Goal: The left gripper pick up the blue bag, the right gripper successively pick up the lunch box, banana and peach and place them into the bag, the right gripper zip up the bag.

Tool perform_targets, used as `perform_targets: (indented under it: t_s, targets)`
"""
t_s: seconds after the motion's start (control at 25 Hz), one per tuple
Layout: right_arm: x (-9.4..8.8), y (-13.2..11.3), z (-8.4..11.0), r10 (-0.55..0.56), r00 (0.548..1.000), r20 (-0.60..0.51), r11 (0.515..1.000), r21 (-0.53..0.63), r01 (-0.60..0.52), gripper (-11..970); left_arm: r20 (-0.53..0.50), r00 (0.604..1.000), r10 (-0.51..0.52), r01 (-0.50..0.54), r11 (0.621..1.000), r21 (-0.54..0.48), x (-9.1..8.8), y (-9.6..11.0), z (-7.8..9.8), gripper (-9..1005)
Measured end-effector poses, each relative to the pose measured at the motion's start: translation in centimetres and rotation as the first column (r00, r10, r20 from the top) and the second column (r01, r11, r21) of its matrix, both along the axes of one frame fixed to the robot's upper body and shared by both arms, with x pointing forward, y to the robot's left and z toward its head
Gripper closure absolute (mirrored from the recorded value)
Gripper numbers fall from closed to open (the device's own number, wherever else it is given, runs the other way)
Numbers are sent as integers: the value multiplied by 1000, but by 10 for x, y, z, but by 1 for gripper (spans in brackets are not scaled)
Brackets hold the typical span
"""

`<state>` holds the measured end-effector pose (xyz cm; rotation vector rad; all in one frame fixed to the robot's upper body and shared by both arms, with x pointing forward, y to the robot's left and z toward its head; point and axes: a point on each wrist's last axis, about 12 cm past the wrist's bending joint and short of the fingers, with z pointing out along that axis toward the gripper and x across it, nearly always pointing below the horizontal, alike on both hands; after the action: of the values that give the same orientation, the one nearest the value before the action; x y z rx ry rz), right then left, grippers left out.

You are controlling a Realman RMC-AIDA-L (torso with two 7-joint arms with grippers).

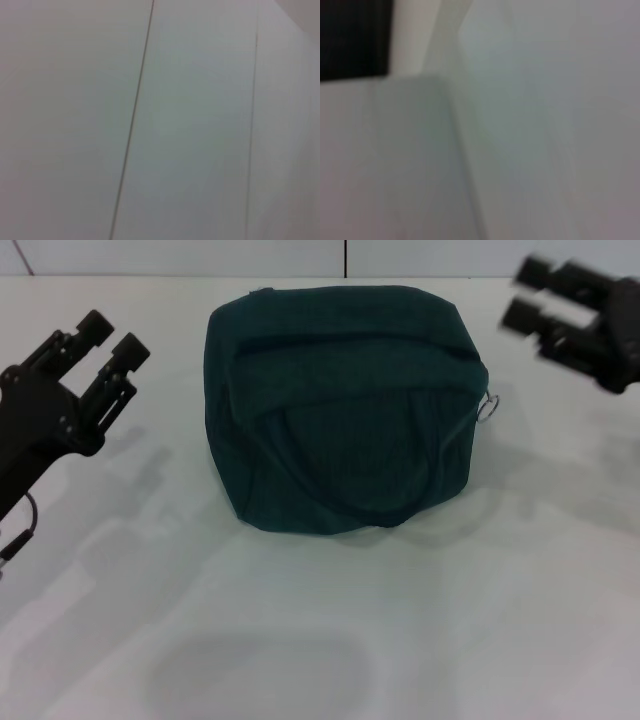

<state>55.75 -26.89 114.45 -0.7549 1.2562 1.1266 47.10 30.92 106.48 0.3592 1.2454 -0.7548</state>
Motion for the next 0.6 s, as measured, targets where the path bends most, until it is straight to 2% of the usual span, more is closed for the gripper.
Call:
perform_targets:
  t_s: [0.16, 0.32, 0.4, 0.6]
  targets:
    - [12, 20, 10, 156, 986, -65, 977, -134, -164, 344, -28, 997, -70, 70, 997, -16, 5, 0, 6, 418]
    - [12, 34, 8, 200, 977, -70, 962, -173, -210, 277, -88, 975, -205, 208, 978, 19, 10, -4, 13, 409]
    - [12, 36, 7, 207, 976, -73, 960, -176, -217, 242, -106, 953, -283, 289, 956, 44, 13, -9, 17, 404]
    - [3, 43, 9, 304, 951, -55, 918, -251, -308, 149, -130, 909, -396, 407, 911, 68, 12, -14, 22, 208]
